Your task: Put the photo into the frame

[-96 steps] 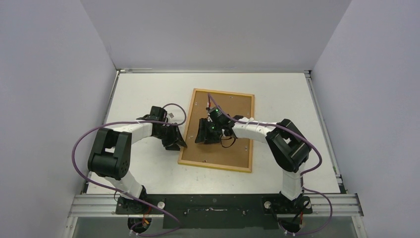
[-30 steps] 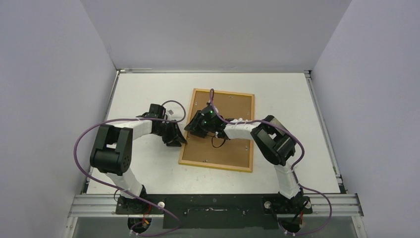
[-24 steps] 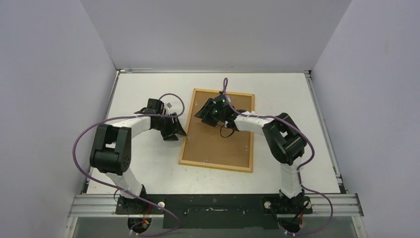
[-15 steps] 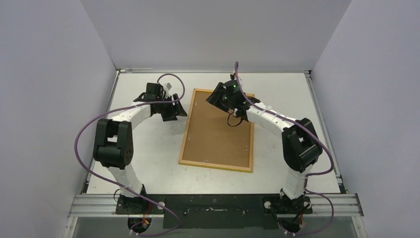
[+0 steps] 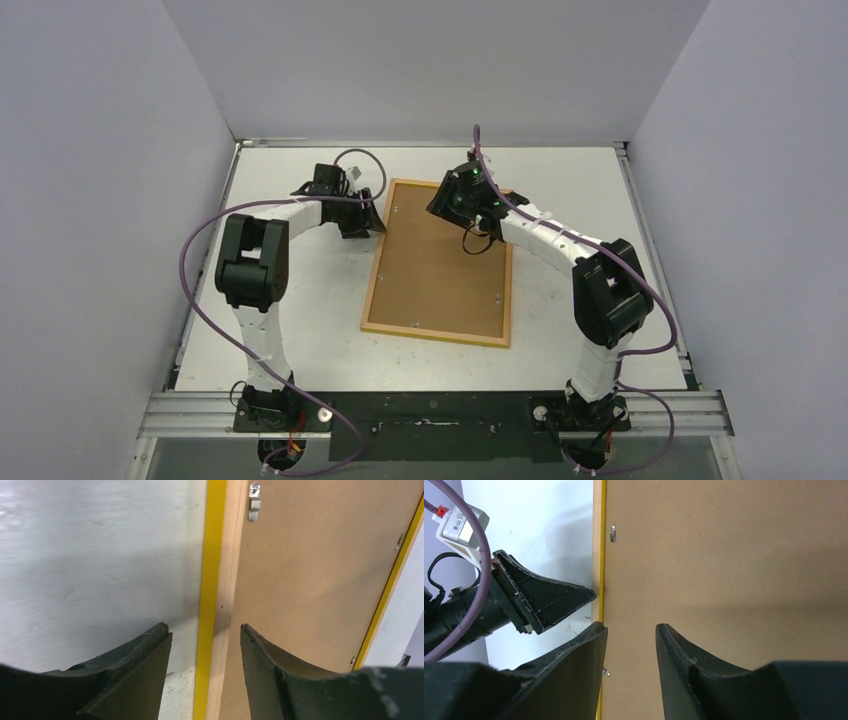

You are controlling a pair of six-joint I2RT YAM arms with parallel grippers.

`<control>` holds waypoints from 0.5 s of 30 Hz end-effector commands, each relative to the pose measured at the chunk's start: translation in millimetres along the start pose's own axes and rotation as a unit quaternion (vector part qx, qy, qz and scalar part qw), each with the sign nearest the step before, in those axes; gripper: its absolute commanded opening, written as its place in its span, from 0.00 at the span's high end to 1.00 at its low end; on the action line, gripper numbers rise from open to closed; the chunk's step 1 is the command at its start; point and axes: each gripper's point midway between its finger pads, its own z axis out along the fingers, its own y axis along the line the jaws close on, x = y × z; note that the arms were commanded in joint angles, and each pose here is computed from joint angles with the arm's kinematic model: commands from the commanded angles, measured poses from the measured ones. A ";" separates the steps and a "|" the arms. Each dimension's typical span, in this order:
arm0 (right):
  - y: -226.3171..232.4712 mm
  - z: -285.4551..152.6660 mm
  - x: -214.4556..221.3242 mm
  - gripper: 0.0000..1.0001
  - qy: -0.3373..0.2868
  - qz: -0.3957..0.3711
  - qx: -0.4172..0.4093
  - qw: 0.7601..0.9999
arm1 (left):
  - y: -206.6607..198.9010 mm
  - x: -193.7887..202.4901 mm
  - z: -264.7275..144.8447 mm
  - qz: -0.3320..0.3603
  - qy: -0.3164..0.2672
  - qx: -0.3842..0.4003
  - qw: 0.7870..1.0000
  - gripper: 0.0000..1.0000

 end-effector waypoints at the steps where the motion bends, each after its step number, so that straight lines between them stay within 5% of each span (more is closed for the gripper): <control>1: 6.0 -4.2 -13.3 0.60 -0.014 0.008 -0.006 1.000 | -11.7 7.5 14.5 0.025 0.008 0.021 0.999 0.54; 7: -1.7 3.9 -3.9 0.62 0.001 0.013 0.005 1.000 | -16.2 38.7 20.9 0.026 0.037 0.021 0.999 0.83; 15: -10.7 29.9 23.6 0.62 0.066 0.016 0.010 0.998 | -24.5 89.3 9.0 0.024 0.083 0.032 0.996 0.90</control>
